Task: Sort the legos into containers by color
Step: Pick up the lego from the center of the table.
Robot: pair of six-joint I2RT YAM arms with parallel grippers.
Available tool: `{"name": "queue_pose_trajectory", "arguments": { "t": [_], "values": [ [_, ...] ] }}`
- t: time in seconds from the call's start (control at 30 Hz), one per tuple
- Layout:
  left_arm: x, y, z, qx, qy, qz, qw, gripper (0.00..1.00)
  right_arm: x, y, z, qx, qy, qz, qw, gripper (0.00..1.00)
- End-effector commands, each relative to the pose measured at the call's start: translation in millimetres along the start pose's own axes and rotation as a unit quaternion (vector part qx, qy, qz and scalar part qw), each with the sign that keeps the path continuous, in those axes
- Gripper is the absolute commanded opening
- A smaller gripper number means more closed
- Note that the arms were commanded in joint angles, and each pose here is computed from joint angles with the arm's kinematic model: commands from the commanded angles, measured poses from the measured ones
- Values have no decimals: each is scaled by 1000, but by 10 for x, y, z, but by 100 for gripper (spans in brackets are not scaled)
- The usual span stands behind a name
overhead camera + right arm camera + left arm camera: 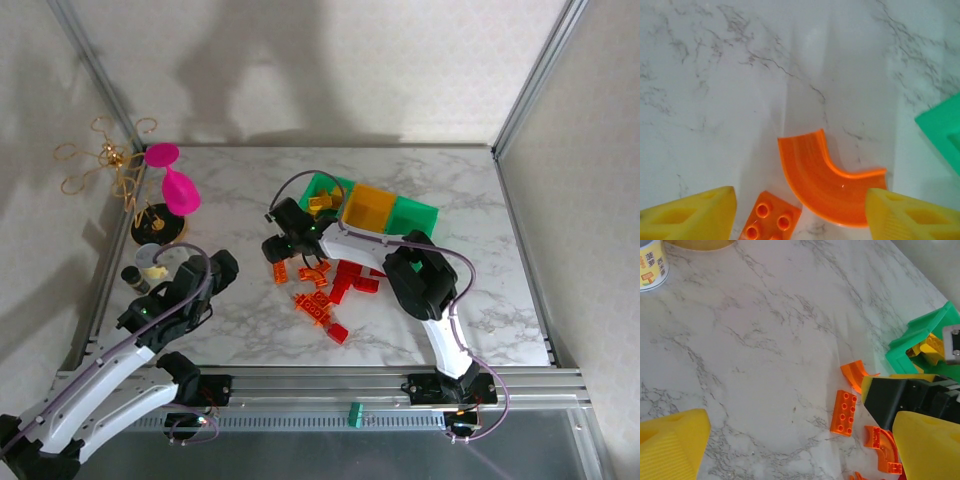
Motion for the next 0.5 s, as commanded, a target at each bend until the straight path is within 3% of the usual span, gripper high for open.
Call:
{"name": "queue_pose_trajectory", "arguments": {
  "t": [0.0,0.47],
  "values": [
    [2,121,-19,-18,-6,-20,1000,93,42,91,99,-11,24,-53,998,63],
    [47,168,-13,-15,-3,-27,1000,96,9,115,504,-4,60,-88,994,39]
  ]
}}
Point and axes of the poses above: each hand's point on the last joint's axis, 136 mm out from that joint toward the fingers, its own z axis out along the fingers, its own y axis along the line the jaws close on, x = y × z, the point moved 4 cm from there along -z, back along the fingers, and after that the axes turned 5 degrees about z, right-handed, at the moved point
